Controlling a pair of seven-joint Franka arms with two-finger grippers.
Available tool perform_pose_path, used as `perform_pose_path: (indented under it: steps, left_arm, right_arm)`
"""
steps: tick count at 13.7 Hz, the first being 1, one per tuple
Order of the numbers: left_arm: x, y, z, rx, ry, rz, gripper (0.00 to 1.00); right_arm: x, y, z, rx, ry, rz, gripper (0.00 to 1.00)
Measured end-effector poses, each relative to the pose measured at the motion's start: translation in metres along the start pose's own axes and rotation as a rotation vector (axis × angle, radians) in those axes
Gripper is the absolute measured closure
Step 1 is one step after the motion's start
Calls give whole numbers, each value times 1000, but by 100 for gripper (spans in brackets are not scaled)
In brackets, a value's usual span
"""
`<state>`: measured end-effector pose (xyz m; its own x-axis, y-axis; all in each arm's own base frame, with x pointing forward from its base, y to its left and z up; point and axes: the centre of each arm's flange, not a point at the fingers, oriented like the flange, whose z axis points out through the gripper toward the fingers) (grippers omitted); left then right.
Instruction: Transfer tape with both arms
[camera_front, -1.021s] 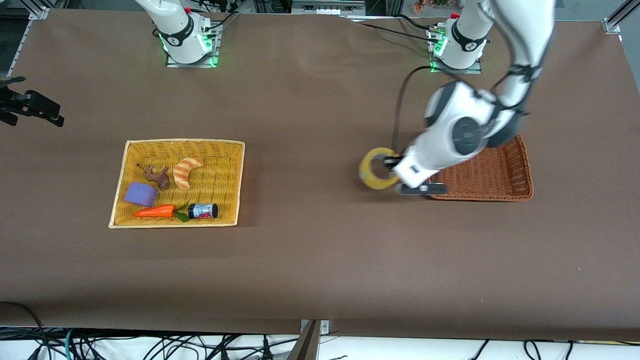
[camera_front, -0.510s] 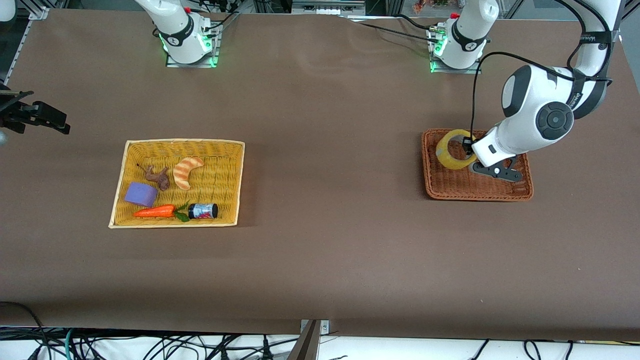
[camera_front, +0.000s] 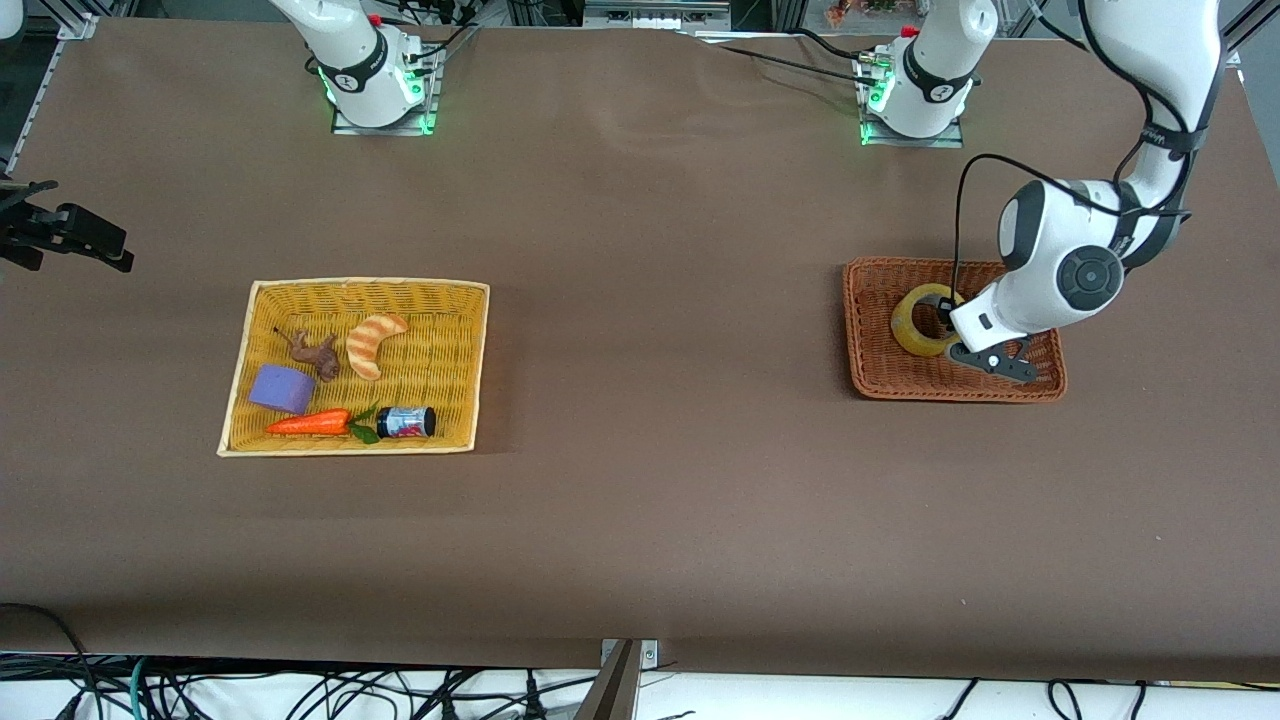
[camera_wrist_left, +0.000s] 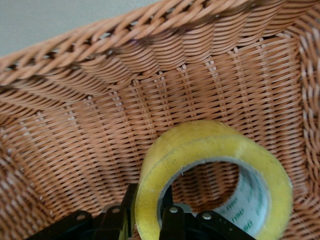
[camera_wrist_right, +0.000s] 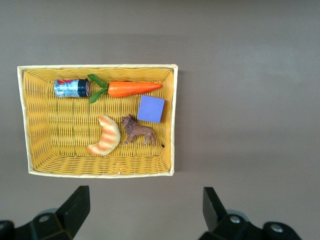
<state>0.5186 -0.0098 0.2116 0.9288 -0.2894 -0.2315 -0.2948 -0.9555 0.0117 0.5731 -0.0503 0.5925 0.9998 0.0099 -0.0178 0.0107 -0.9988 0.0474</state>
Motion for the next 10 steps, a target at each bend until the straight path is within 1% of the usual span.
perform_pose_path:
  steps: [1, 3, 4, 5, 6, 7, 8, 9, 10]
  left_arm:
    - [1, 0, 4, 0, -2, 2, 75]
    - [3, 0, -1, 3, 9, 2, 58]
    - [4, 0, -6, 4, 16, 2, 48]
    - [3, 0, -14, 4, 15, 1, 39]
    - [-1, 0, -31, 3, 15, 0, 28]
    - [-7, 0, -58, 6, 33, -2, 17]
    - [-15, 1, -92, 14, 72, -4, 8]
    - [-24, 2, -128, 26, 127, -5, 1]
    - [-36, 5, -164, 40, 190, -5, 0]
  right_arm:
    - [0, 0, 1, 1, -1, -1, 0]
    - [2, -2, 3, 2, -6, -3, 0]
    - [2, -2, 4, 2, -7, -4, 0]
    - [3, -2, 5, 2, -8, -4, 0]
    - [3, -2, 5, 2, -9, -4, 0]
    - [3, -2, 6, 3, -10, -5, 0]
    - [3, -2, 6, 3, -10, -5, 0]
    - [3, -2, 6, 3, -10, -5, 0]
    - [3, -2, 6, 3, -10, -5, 0]
